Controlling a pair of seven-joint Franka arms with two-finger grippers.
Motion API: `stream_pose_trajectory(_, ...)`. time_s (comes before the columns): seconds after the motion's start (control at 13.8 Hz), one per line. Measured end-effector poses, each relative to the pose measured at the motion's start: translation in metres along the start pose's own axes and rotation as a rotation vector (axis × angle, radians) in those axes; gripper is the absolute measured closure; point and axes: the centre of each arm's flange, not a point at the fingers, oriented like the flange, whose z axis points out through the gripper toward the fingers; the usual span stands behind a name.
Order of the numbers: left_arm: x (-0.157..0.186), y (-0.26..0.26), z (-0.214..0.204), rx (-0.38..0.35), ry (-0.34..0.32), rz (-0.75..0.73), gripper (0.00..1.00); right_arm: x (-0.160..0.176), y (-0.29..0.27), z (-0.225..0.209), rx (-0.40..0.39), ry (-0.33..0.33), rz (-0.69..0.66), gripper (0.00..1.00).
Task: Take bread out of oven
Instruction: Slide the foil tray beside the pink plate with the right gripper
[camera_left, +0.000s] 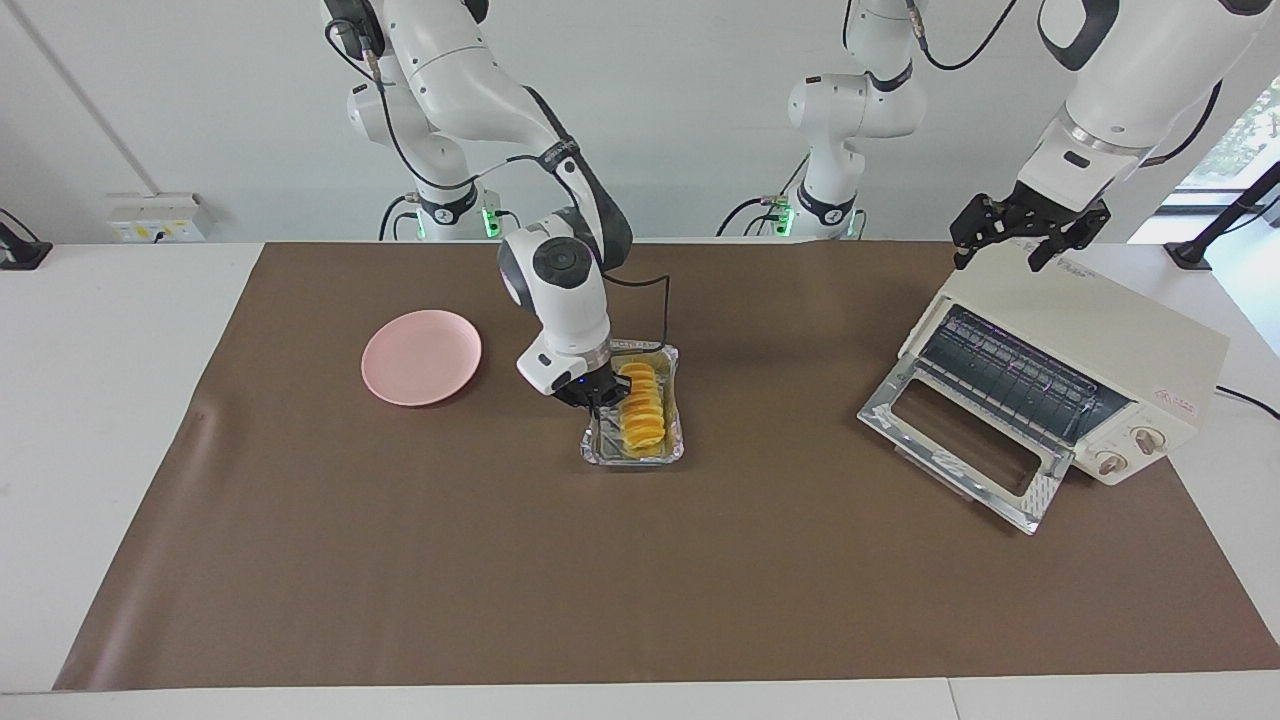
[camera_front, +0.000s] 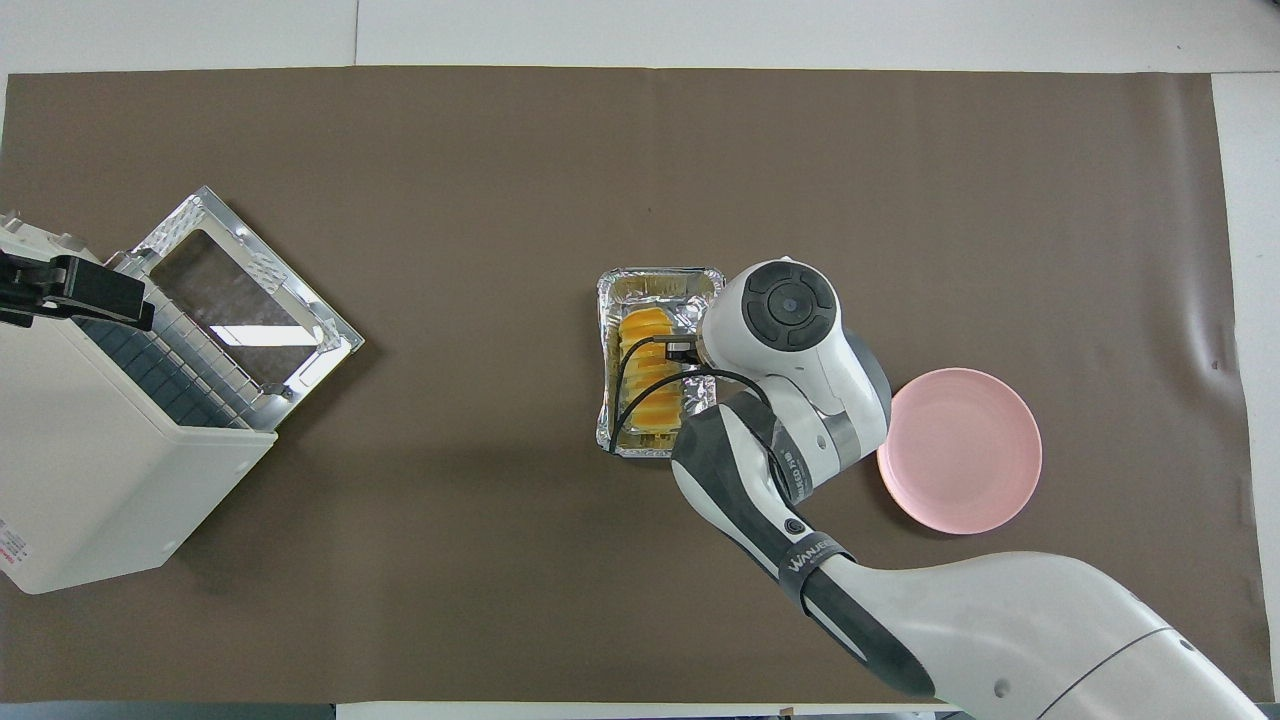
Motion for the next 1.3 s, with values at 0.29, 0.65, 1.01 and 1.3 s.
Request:
stream_pose_trajectory(0.29, 0.0, 0.0, 0.0, 0.0, 0.0, 0.0, 0.0, 0.041, 0.049, -0.041, 0.017, 0.064, -0.003, 0.98)
stream_pose_trajectory(0.65, 0.0, 0.0, 0.0, 0.0, 0.0, 0.0, 0.0, 0.103, 0.183, -0.103, 0.043, 0.079, -0.046, 0.98)
stream_pose_trajectory(1.01, 0.0, 0.0, 0.0, 0.0, 0.0, 0.0, 0.0, 0.128, 0.306, -0.093, 0.087, 0.095, -0.002, 0.98)
stream_pose_trajectory(1.3, 0.0, 0.0, 0.0, 0.0, 0.0, 0.0, 0.0, 0.146, 0.347, -0.082, 0.105, 0.102, -0.02, 0.98)
